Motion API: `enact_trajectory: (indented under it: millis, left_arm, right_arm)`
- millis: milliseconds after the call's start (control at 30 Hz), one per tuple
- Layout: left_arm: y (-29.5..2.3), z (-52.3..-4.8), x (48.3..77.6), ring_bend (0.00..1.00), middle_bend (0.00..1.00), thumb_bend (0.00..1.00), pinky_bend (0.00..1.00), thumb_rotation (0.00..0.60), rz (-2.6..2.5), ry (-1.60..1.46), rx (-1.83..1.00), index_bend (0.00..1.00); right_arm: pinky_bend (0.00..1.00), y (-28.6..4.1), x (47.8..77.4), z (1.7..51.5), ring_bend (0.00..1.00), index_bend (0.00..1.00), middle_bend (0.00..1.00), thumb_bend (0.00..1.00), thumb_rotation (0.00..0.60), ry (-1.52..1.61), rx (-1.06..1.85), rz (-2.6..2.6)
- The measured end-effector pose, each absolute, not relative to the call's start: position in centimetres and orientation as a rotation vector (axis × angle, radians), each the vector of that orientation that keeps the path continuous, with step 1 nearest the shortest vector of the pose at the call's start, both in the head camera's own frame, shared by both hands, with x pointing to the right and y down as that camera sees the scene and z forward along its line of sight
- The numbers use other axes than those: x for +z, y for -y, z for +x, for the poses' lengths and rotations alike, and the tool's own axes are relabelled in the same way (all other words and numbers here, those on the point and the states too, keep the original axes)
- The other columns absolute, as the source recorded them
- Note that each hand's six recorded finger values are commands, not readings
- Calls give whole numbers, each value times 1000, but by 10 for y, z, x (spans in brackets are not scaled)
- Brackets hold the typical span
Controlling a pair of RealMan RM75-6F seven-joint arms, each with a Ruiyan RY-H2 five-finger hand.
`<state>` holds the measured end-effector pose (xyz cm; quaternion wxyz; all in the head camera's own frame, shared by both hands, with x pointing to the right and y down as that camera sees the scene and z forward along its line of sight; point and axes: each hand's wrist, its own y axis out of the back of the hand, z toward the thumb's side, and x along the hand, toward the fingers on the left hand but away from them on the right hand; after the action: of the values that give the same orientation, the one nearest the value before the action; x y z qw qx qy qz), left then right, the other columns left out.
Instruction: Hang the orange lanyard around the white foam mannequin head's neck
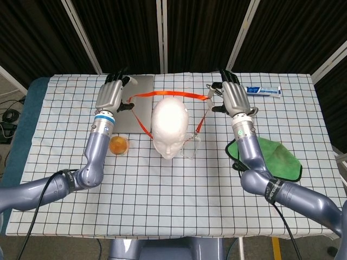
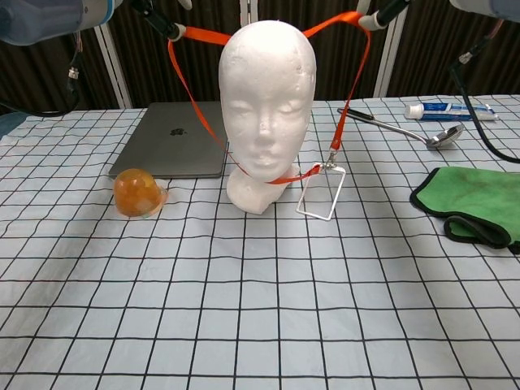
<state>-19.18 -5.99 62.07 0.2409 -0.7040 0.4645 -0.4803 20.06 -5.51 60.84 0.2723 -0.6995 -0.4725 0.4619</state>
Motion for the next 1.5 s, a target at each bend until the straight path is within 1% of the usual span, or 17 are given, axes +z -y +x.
enact_trajectory:
  millis: [67,133,267,333,367,433,500,600,733,800,867,1067,1167,1333,1400,1500]
  left_arm:
    - [60,-193,629,0,0,131,0,600,-1937,-1267,-1348,0]
    - [61,-195,634,0,0,126,0,600,-1936,-1270,-1371,0]
    - [65,-199,639,0,0,62,0,600,-1920,-1293,-1375,0]
    - [65,-199,640,0,0,61,0,600,-1921,-1289,-1367,0]
    - [64,-201,640,0,0,60,0,600,-1921,-1287,-1364,0]
    - [64,-203,639,0,0,60,0,600,-1921,-1285,-1354,0]
    - [63,-206,636,0,0,60,0,600,-1915,-1283,-1339,0]
    - [59,-213,628,0,0,60,0,600,-1904,-1273,-1309,0]
    - [49,-231,616,0,0,61,0,600,-1869,-1237,-1281,0]
    - [40,-245,610,0,0,62,0,600,-1845,-1210,-1283,0]
    - [28,-260,604,0,0,63,0,600,-1828,-1178,-1296,0]
    - [-16,-304,589,0,0,63,0,600,-1773,-1132,-1349,0]
    - [-44,-325,582,0,0,63,0,600,-1735,-1124,-1380,0]
    - [-88,-359,575,0,0,64,0,600,-1665,-1105,-1427,0]
    - [-108,-373,574,0,0,64,0,600,-1643,-1084,-1451,0]
    - [-128,-388,570,0,0,64,0,600,-1598,-1084,-1468,0]
  right_arm:
    - [0,58,617,204,0,0,0,0,600,1218,1287,-1848]
    - [0,61,623,205,0,0,0,0,600,1183,1312,-1819]
    - [0,62,625,206,0,0,0,1,600,1183,1310,-1784]
    - [0,61,625,207,0,0,0,19,600,1189,1306,-1778]
    - [0,60,625,208,0,0,0,47,600,1189,1305,-1779]
    - [0,58,623,209,0,0,0,142,600,1188,1303,-1777]
    - [0,55,621,212,0,0,0,300,600,1185,1299,-1774]
    - [0,48,615,218,0,2,0,470,600,1174,1293,-1772]
    - [0,28,607,237,0,4,0,608,600,1114,1300,-1773]
    - [0,15,605,248,0,17,0,669,600,1067,1310,-1780]
    - [0,-2,602,261,0,54,0,743,600,1010,1319,-1792]
    - [0,-60,603,294,0,107,0,879,600,872,1349,-1855]
    - [0,-86,608,301,0,97,0,902,600,788,1351,-1887]
    - [0,-127,625,297,0,37,6,949,600,643,1315,-1955]
    - [0,-138,634,291,0,32,31,988,600,607,1299,-1983]
    - [13,-150,649,276,0,38,54,1000,600,558,1268,-2009]
